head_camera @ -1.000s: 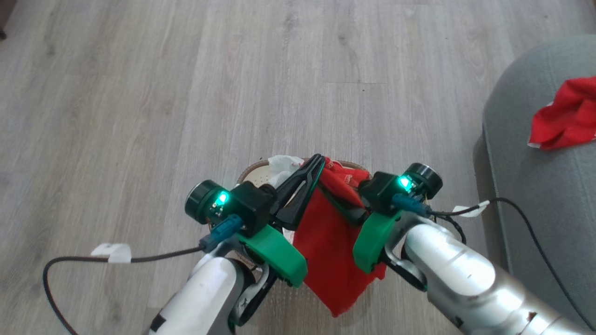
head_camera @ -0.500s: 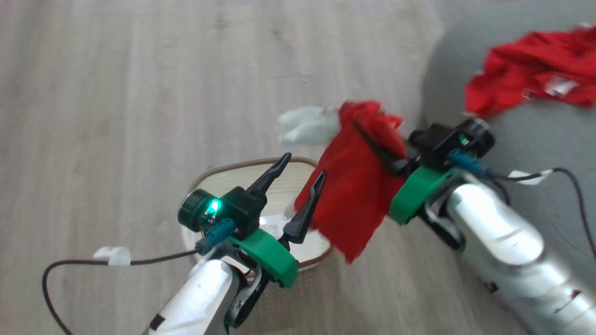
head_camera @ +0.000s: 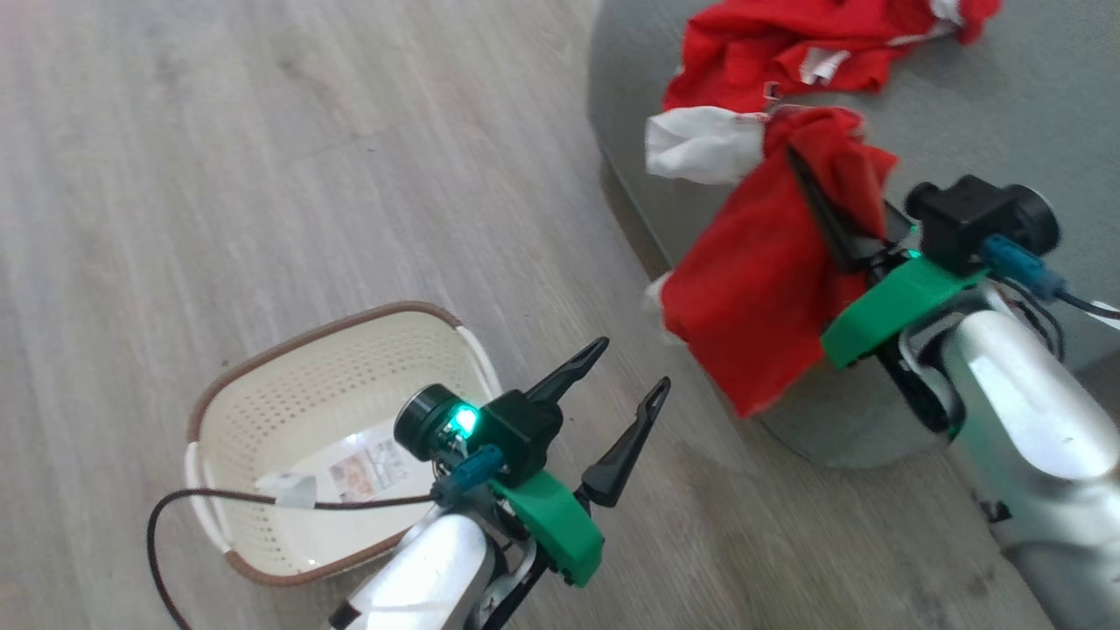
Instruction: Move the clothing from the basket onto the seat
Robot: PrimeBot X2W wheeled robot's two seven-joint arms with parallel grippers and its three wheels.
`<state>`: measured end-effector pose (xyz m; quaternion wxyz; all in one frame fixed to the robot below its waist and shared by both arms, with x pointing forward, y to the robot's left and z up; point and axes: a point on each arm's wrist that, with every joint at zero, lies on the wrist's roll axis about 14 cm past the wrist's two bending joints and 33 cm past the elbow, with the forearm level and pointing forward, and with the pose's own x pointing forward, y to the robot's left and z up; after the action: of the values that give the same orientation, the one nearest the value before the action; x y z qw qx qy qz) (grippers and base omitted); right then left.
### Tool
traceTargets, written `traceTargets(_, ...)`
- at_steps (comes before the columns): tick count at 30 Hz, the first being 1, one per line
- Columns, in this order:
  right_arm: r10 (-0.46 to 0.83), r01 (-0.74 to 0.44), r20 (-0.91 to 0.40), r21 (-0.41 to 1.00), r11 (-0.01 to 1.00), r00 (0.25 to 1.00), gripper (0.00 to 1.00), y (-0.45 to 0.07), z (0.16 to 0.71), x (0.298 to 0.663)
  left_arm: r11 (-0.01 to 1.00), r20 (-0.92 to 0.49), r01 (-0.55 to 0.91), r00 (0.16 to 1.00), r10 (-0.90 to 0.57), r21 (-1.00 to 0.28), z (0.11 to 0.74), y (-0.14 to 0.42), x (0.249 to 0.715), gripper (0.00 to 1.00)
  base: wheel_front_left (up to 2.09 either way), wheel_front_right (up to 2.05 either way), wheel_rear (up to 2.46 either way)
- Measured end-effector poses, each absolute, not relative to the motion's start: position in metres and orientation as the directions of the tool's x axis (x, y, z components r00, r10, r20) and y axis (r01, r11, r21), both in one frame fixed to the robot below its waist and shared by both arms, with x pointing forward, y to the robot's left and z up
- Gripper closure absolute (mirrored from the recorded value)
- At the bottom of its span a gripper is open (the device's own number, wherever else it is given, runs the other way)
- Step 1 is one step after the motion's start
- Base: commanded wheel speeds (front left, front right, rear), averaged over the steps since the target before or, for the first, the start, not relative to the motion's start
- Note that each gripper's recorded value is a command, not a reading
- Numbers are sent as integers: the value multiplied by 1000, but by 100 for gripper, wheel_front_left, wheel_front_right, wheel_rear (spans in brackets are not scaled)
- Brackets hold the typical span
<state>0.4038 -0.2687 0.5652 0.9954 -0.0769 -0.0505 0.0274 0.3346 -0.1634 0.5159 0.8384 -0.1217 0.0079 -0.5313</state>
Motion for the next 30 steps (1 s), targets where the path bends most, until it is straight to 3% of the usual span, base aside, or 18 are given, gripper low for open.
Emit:
traceTargets(11, -52, 69, 107, -153, 986, 993, 100, -309, 566, 416, 373, 122, 891, 413, -903, -258, 504, -176, 351, 0, 0, 0, 0)
traceTargets(15, -103, 127, 158, -152, 980, 982, 100, -330, 582, 452, 383, 131, 888, 424, -896, -255, 499, -176, 377, 0, 0, 0, 0)
traceTargets(16, -151, 186, 229, -143, 972, 962, 100, -351, 609, 478, 396, 128, 881, 438, -890, -258, 491, -174, 395, 0, 0, 0, 0)
traceTargets(21, -239, 307, 402, -114, 945, 884, 100, -394, 674, 538, 456, 70, 829, 501, -862, -323, 446, -158, 429, 0, 0, 0, 0)
traceTargets(26, -365, 471, 474, -124, 874, 802, 100, -455, 710, 565, 507, -20, 774, 541, -841, -379, 397, -138, 438, 0, 0, 0, 0)
traceTargets(30, -465, 566, 453, -111, 817, 761, 100, -492, 692, 580, 552, -64, 732, 578, -813, -400, 369, -122, 451, 0, 0, 0, 0)
